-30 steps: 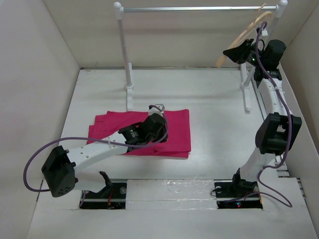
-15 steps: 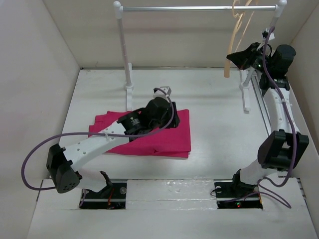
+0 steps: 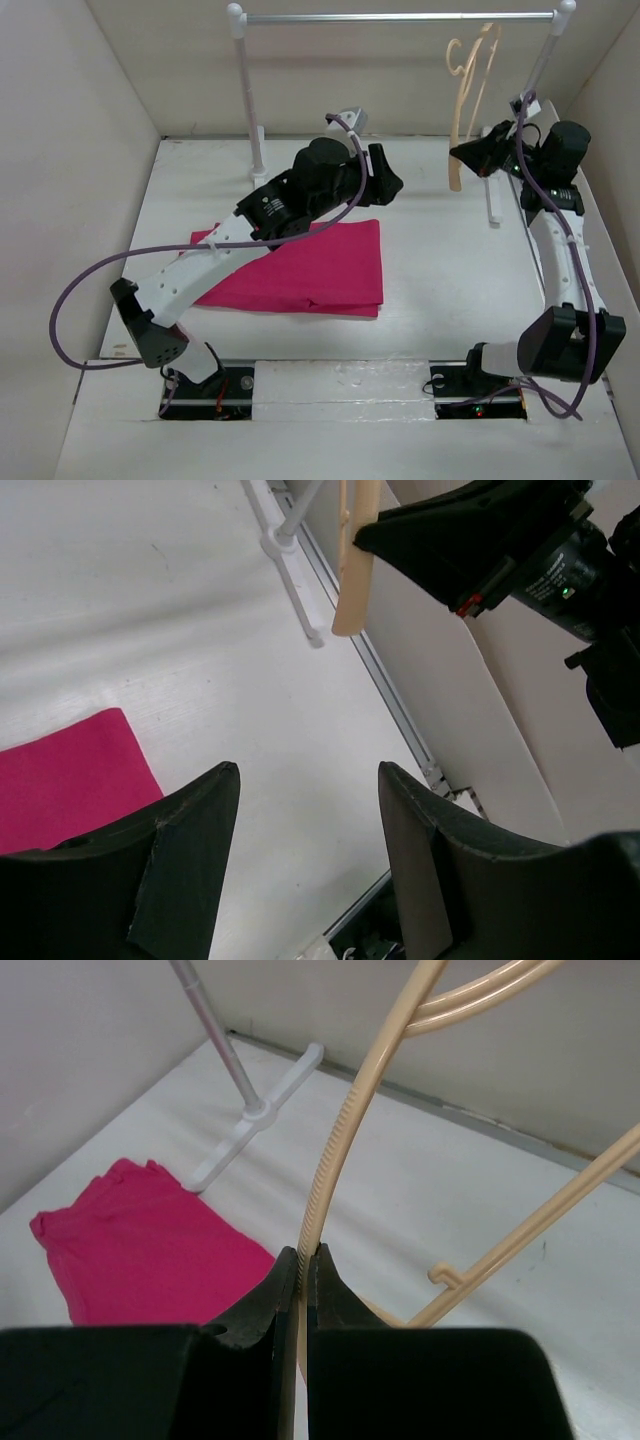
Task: Place the trousers on the hanger
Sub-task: Pick up the hanger from the clothesline, then place the trousers on the hanger.
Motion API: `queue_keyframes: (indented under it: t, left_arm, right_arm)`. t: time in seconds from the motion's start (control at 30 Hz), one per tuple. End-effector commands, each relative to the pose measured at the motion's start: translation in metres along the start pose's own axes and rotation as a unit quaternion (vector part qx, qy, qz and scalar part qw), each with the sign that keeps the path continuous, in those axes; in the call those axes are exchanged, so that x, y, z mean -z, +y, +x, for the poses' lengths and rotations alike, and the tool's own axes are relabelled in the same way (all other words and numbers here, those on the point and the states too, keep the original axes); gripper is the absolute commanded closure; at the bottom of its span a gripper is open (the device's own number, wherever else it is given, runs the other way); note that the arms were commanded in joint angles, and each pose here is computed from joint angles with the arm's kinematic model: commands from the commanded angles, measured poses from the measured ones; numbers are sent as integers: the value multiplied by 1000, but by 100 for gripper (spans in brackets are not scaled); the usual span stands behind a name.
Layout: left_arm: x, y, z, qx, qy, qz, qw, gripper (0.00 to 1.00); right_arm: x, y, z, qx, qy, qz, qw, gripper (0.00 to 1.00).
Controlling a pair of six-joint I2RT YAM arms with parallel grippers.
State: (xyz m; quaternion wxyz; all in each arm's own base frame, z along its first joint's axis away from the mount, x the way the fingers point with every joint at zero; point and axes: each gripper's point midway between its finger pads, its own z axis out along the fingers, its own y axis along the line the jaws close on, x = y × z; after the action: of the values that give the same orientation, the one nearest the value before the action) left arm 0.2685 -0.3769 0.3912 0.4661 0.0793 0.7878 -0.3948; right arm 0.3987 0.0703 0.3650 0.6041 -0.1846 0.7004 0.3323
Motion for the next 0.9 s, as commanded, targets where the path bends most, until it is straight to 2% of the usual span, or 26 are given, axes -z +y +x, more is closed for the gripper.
queue_keyframes:
  t: [0.0,0.23,0.47,0.53,0.67,0.87]
  left_arm:
    - [-8,-21,-12,1,-10,41,999,46]
    - [-53,-9,10,5,-6,14,1000,44]
    - [-96,20,62,29,22,-9,999,44]
    - [-101,17,68,39,13,-1,999,43]
    - [-119,44,101,51,36,-42,997,43]
    - [-129,45,108,80,20,-28,996,47]
  right_arm:
    - [8,19,25,33,23,-18,999,100]
    - [30,60,100,0,84,-35,996,100]
    - [51,100,159,-36,113,-59,991,100]
    - [57,105,177,-49,127,-60,989,100]
    - [63,116,196,-60,138,-72,986,100]
    - [66,127,209,-72,151,-82,982,100]
